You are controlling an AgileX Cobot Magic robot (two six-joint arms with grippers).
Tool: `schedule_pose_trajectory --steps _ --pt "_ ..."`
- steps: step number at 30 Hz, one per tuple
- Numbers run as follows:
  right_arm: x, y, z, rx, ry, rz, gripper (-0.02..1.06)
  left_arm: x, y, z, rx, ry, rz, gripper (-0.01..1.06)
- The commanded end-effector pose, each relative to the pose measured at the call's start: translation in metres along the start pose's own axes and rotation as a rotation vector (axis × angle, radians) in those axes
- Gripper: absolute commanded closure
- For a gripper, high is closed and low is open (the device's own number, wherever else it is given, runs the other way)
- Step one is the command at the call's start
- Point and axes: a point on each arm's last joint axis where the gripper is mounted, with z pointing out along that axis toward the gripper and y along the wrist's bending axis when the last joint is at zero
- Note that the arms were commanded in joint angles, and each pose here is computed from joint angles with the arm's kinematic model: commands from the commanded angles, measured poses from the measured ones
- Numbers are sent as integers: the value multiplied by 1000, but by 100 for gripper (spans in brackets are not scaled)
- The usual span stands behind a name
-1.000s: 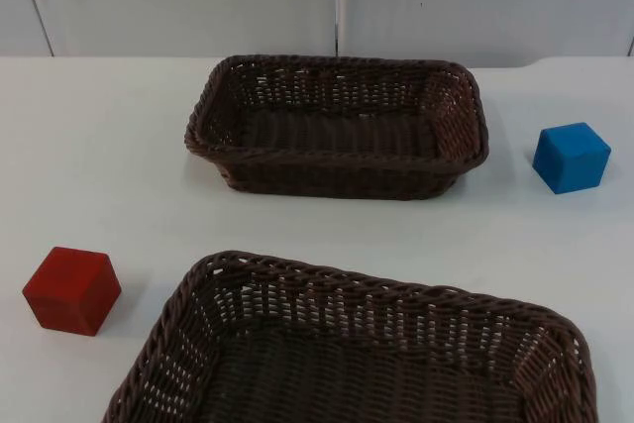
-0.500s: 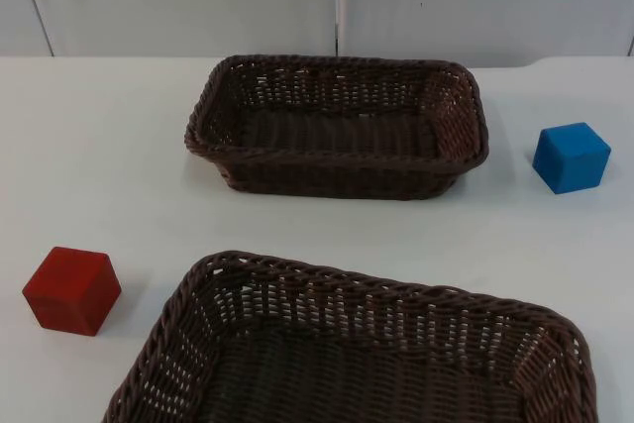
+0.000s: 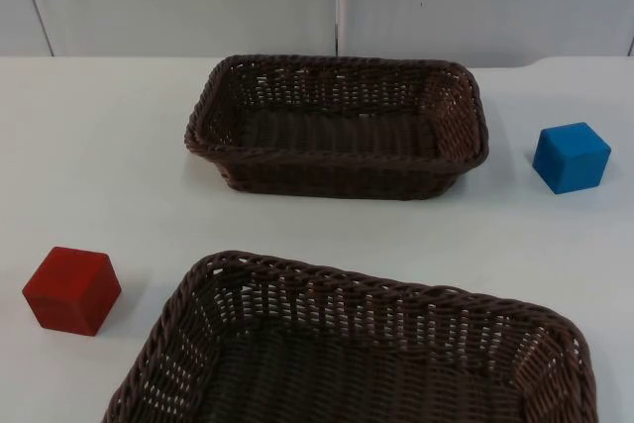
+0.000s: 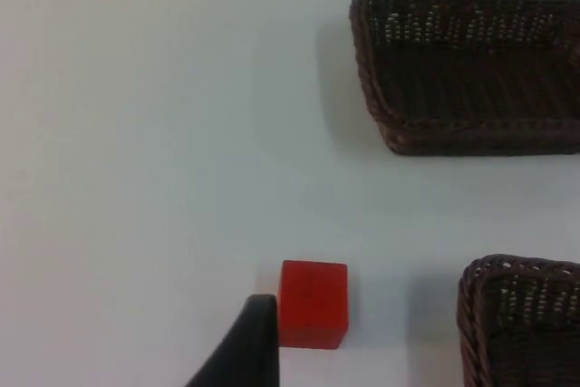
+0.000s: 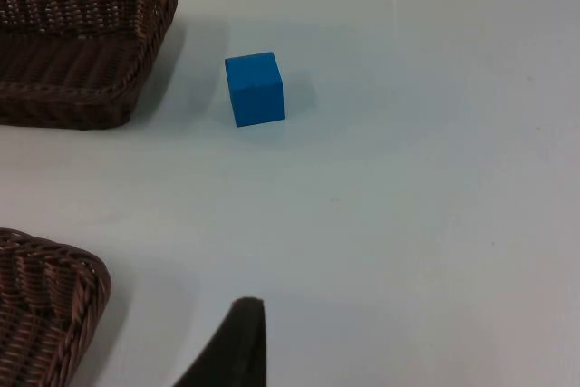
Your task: Pick up one cube with the left hand and place it into the upper basket. Pick up one cube with the right hand and place it into the lower basket.
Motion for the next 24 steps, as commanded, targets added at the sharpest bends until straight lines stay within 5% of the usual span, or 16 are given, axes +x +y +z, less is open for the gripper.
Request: schedule_pose_trajectory --steps 1,24 --pt "1 0 0 4 -2 -4 -1 -8 -1 11 37 -9 -5 0" --pt "1 0 0 4 -2 -6 -1 -21 23 126 73 240 -68 0"
